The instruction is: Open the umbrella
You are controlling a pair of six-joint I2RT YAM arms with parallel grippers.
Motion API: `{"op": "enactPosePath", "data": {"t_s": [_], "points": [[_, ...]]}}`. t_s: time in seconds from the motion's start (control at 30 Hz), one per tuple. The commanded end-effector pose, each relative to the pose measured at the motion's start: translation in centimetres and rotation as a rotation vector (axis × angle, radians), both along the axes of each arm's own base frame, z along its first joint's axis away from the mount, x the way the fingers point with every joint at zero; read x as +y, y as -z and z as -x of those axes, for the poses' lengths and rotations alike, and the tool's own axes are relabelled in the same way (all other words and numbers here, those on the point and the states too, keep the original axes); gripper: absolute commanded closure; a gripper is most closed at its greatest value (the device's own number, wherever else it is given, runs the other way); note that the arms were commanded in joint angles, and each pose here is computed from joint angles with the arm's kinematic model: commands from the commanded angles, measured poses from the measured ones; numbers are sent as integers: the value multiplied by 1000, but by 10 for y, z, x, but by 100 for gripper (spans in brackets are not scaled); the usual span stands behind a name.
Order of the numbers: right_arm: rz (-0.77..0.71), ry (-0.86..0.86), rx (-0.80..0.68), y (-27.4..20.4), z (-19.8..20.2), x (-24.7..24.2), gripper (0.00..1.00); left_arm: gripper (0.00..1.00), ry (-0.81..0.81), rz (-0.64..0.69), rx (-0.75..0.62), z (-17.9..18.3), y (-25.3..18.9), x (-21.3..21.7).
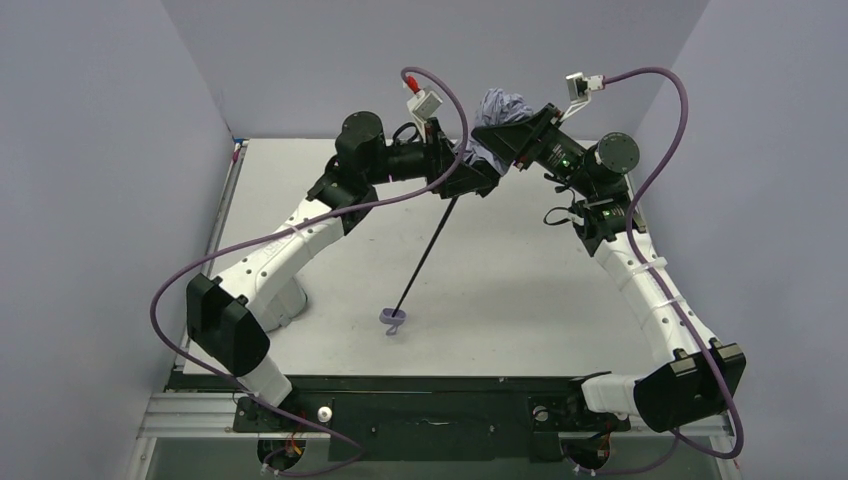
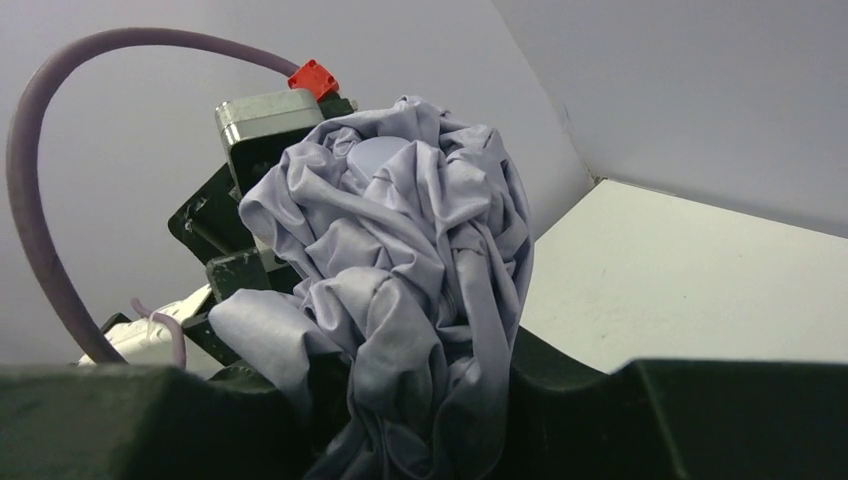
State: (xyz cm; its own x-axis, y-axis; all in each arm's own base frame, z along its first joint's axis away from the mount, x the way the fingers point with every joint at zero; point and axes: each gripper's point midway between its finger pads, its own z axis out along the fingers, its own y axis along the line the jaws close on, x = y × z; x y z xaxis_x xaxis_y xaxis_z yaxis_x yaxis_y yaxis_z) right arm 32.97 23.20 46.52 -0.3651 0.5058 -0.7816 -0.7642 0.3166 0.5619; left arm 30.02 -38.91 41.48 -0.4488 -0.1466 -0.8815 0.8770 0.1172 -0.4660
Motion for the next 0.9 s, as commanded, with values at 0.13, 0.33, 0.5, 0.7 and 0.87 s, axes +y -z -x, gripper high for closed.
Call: {"op": "enactPosePath", "data": {"t_s": [0.13,0.33,0.5,0.7,0.87], "points": [[-50,0,-184,-57,22,-5,84,90,-17,113,-11,-5,-11,5],[2,166,-35,-29,-12,-38,27,100,-189,82,-65,-23,-12,18],[101,339,49,-7,-28,-74,24,100,-424,-21,-142,-54,-5,38],[248,414,99,20,-22,-73,25,100,-501,-142,-251,-55,5,36],[229,389,116,22,-23,-61,25,100,-435,-138,-333,-36,3,25]]}}
